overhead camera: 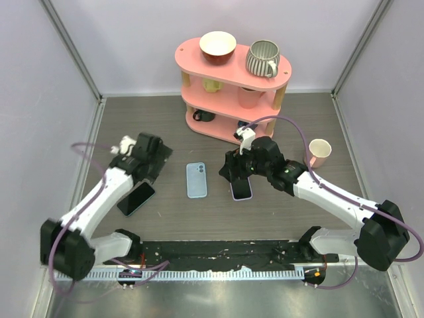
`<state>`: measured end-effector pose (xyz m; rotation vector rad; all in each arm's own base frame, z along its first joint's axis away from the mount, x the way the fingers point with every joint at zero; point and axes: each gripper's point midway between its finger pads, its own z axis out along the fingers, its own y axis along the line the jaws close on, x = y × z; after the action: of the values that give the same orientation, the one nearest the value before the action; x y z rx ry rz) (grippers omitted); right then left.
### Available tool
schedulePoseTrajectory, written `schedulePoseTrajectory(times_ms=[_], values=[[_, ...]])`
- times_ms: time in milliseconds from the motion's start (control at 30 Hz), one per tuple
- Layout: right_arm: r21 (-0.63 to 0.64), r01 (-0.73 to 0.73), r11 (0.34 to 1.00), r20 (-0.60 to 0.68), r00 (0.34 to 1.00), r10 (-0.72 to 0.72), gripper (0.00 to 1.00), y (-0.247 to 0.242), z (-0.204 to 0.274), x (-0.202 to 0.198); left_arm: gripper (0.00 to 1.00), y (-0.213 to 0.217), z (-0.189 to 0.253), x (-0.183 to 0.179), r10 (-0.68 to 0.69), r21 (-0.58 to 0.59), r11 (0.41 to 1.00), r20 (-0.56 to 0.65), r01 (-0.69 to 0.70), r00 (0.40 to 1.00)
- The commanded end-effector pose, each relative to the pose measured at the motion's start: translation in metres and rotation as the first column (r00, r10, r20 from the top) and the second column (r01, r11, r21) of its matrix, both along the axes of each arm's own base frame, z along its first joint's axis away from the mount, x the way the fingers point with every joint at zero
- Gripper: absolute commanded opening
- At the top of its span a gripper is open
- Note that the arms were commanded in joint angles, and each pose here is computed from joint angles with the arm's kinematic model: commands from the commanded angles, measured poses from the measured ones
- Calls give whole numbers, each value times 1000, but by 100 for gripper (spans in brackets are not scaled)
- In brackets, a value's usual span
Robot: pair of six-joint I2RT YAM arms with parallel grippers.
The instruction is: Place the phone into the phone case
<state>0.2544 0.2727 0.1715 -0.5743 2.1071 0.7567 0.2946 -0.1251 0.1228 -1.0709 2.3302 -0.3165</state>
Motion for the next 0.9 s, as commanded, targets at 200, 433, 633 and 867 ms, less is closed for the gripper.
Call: schedulePoseTrajectory(times_ms=[200, 433, 633, 867], values=[[6, 17, 1000, 52, 999, -17, 74, -2, 10, 7, 100, 123, -25, -52, 848, -258, 504, -33, -824, 529], [6, 7, 1000, 35, 999, -7, 74, 3, 6, 9, 100, 142, -57, -95, 907, -142, 350, -195, -926, 372], [8, 3, 1000, 30, 1000, -3, 74, 2, 6, 7, 100, 148, -77, -110, 929, -51, 261, -259, -964, 265], [11, 2, 1000, 36, 999, -2, 74, -1, 8, 4, 100, 172, -85, -106, 964, -44, 166, -205, -985, 172]])
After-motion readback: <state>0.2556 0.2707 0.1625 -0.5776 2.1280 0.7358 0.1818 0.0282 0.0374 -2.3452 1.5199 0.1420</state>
